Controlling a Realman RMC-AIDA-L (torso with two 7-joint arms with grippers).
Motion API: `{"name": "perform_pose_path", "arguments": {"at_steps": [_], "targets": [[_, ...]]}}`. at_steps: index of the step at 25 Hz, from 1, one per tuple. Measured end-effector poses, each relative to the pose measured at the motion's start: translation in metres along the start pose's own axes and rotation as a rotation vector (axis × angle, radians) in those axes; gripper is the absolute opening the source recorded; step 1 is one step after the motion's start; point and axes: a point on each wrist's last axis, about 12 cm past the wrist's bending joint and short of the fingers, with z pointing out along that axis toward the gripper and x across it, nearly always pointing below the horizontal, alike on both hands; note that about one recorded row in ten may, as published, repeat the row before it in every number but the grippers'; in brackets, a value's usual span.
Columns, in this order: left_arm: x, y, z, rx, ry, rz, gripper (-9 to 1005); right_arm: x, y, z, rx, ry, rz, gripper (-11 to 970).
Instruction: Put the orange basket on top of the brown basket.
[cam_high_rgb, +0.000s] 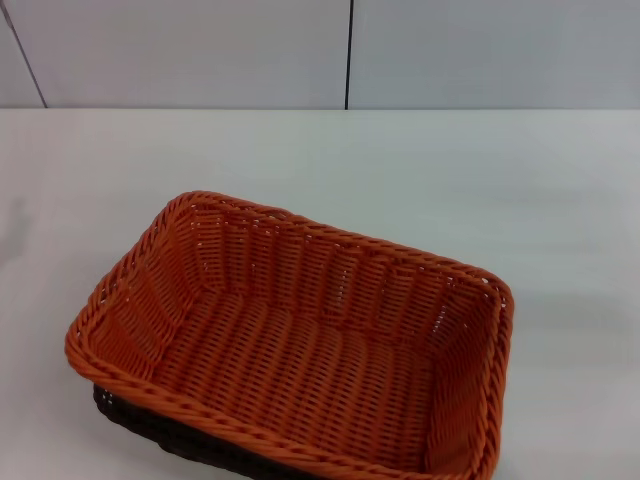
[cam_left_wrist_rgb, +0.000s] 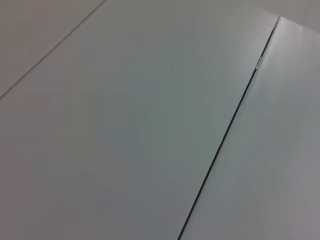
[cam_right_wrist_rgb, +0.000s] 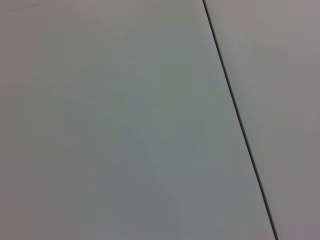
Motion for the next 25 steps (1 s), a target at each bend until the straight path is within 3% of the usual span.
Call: {"name": "perform_pose_path", "arguments": {"at_steps": [25], "targets": [[0.004,0.0,0.001,0.012,0.047,-0.014,843,0.012,0.019,0.02,0.048,0.008,0.033,574]]}}
